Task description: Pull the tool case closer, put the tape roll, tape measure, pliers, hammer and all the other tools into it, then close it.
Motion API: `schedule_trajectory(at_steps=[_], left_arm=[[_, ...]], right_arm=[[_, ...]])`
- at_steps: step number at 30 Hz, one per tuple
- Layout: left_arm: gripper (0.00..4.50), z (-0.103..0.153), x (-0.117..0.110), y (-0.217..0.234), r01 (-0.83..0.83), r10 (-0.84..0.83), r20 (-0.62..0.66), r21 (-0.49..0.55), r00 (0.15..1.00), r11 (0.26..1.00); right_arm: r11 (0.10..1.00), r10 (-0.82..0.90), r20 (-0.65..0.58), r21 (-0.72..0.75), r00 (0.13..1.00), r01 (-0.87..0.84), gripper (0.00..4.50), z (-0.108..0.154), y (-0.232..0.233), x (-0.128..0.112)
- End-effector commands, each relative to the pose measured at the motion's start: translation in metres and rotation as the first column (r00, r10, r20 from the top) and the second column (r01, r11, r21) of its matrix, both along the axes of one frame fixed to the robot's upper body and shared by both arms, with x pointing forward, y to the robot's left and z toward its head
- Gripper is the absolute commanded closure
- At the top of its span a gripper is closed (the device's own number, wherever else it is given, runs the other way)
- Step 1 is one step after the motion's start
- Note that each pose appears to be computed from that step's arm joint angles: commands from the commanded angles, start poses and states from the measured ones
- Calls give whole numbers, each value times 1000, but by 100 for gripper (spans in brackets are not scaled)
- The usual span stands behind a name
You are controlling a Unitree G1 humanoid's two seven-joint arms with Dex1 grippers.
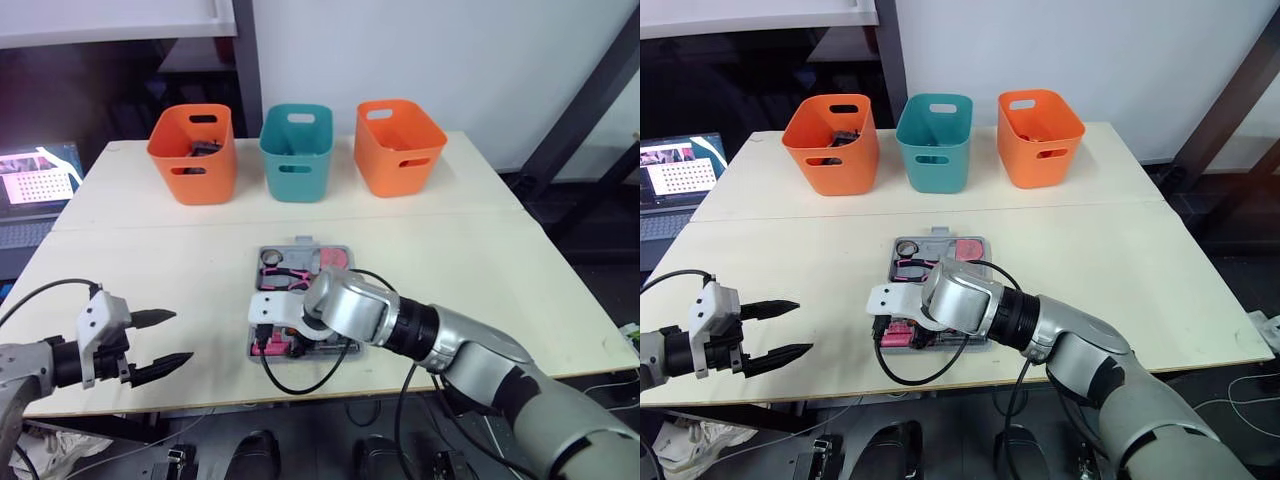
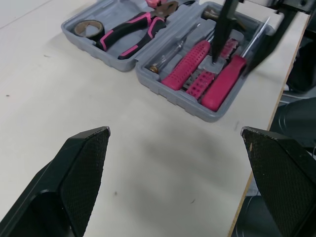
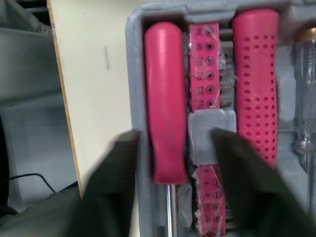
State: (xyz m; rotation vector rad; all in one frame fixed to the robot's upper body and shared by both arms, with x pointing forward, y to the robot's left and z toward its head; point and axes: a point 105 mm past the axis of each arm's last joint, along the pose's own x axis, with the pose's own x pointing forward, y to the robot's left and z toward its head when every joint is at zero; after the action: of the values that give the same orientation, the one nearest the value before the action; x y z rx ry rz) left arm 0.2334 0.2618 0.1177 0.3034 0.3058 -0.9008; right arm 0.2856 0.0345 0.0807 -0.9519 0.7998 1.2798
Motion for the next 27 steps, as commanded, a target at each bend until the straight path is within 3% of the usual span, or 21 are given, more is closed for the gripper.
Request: schedule_trajectory(at_steps=[1,7,10,15,17,20,23,24,27], left_arm=[[0,6,4,-6,20,-19,29,-9,999,1000],[0,6,9,-16,51,-50,36,-28,998,998],[0,7,12,-18,61,-60,37,-34,997,998],[0,9,17,-20,84,-83,35,-28,996,996],[0,10,17,-19,94,-93,30,-27,995,995],[0,11,17,-18,104,-104,24,-18,994,994],[0,11,15,-17,112,-112,13,-12,994,994],[0,11,15,-17,114,-114,10,-10,993,993],[0,11,15,-16,112,-112,10,-6,994,994]], right_arm=[[998,38,-1,57,999,-38,175,19,4,-4],[920,-33,-72,388,997,58,175,67,9,1],[821,-80,43,569,996,41,175,87,4,13],[846,-1,-9,532,1000,6,175,55,-16,-1],[854,42,35,518,998,-54,175,45,-16,-8],[857,38,35,514,999,-50,266,27,-13,-9],[869,-11,17,496,1000,1,417,8,-14,-4],[870,-16,11,493,1000,8,448,4,-14,-3],[862,-38,-20,505,999,43,448,-2,-11,-2]])
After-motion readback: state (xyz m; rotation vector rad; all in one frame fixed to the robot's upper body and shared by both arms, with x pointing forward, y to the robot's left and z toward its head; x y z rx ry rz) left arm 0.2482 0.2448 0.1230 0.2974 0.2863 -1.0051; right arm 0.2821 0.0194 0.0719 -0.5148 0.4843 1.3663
